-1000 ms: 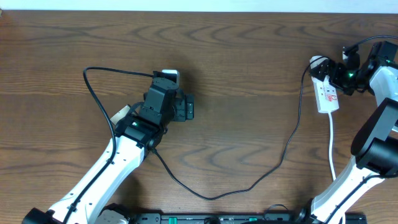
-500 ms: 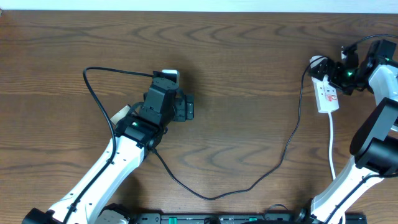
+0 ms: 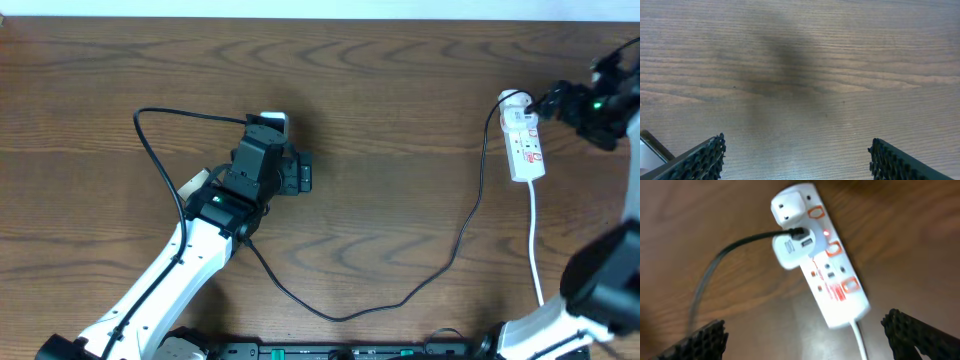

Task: Plug charger to phone and switch on socket
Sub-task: 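Lift the right gripper up and away from the power strip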

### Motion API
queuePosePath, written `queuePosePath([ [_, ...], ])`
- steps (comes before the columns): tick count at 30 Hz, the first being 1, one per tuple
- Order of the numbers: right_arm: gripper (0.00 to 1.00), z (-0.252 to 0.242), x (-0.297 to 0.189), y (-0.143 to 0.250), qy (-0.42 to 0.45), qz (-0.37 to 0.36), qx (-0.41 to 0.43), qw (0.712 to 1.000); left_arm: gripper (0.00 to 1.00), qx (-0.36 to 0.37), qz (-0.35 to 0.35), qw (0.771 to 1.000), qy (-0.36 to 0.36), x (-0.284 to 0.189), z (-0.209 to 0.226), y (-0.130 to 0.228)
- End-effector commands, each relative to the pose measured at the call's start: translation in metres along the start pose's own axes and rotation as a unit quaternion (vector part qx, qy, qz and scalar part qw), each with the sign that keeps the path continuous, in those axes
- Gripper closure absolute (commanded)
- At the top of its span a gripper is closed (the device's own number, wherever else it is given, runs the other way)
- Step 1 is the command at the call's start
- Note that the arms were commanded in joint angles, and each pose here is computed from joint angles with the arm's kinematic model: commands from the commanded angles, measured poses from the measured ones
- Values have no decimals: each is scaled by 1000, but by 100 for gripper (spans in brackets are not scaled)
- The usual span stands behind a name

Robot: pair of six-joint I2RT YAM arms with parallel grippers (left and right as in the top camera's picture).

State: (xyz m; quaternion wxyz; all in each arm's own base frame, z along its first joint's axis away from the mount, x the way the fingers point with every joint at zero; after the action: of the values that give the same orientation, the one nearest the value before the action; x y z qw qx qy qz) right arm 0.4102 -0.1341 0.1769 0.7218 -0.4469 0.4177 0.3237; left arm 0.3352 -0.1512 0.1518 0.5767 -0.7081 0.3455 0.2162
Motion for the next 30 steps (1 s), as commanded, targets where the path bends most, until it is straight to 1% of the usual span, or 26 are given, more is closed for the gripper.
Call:
queuePosePath([
  [1, 1, 6, -50, 5, 26, -28, 31, 999, 10, 2, -13, 1000, 0, -3, -3, -10],
  [5, 1, 12, -73, 13, 25, -37, 29, 999, 10, 2, -13, 1000, 0, -3, -3, -10],
  [8, 1, 14, -79, 12, 24, -45, 27, 998, 10, 2, -13, 1000, 0, -3, -3, -10],
  [27, 1, 13, -78, 13, 25, -44, 27, 998, 10, 2, -13, 1000, 0, -3, -3, -10],
  [30, 1, 13, -78, 13, 25, -44, 27, 998, 10, 12, 4, 1000, -9, -3, 1, -2],
])
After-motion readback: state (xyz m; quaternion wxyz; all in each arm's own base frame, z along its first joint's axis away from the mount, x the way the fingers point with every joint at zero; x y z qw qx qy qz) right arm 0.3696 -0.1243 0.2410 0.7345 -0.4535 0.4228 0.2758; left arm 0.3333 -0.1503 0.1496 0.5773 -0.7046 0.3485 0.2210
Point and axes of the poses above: each gripper's point midway between its finger pads, its own x axis out along the fingers, its own z axis along the line the jaws close on, y = z × x, the point moved 1 cm from there along -x, back along the fingers, and after that the axes turned 4 degrees about -x, right-handed, at the moved point
